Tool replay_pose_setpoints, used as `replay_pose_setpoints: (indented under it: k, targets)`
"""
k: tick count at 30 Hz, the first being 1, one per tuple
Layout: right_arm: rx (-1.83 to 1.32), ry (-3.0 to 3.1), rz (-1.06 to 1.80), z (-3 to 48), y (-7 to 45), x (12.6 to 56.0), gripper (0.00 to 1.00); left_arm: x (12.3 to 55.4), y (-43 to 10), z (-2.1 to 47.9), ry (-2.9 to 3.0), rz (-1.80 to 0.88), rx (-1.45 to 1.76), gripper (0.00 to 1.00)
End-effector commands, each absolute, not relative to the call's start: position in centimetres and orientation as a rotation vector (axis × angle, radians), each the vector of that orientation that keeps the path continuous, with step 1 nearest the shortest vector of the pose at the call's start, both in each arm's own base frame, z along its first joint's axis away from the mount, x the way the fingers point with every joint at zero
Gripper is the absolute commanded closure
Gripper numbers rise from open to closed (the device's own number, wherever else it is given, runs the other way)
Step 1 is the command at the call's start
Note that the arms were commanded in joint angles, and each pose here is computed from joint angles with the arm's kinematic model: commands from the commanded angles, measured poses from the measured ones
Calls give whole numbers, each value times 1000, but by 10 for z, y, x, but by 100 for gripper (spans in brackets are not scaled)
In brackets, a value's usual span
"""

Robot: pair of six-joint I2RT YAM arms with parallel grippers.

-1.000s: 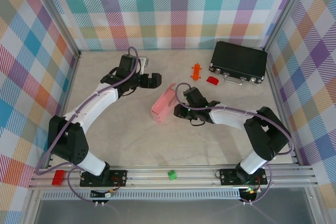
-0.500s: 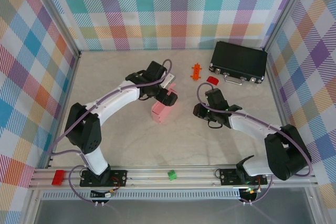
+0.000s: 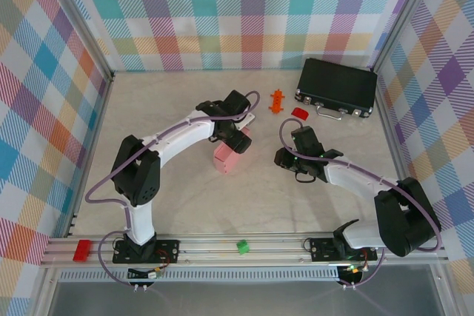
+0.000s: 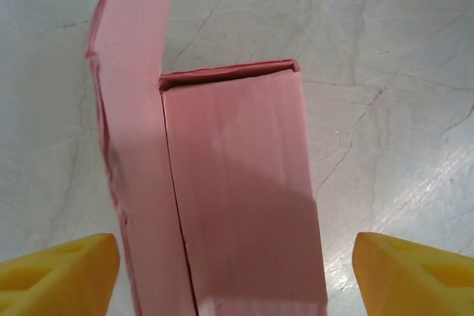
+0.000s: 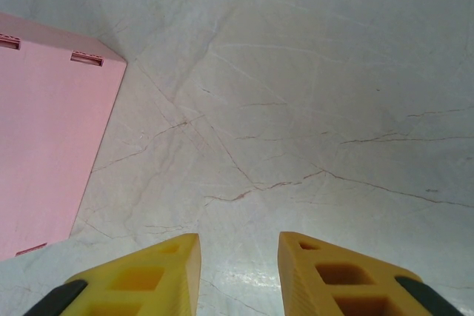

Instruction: Fold the paper box

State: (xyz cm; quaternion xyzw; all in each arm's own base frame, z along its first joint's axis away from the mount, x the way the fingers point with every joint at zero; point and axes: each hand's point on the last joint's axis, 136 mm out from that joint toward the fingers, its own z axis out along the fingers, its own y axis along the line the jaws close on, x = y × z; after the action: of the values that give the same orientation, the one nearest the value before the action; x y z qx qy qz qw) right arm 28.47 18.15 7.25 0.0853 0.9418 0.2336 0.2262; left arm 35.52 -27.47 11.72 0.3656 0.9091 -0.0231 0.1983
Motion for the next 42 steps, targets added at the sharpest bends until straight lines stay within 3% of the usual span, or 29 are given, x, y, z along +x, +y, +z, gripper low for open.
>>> replay_pose_setpoints:
  k: [1, 21, 24, 42]
  targets:
    - [236, 2611, 641, 70, 177, 280, 66, 345, -275, 116, 2565, -34, 1086, 25]
    - [256, 2616, 604, 70, 167, 277, 65, 350, -287, 113, 2496, -48, 1212, 41]
    - [266, 2614, 600, 70, 164, 276, 65, 343, -296, 111, 2466, -122, 1292, 48]
    - [317, 2607, 578, 68, 150, 265, 63, 320, -315, 109, 2109, -246, 1884, 48]
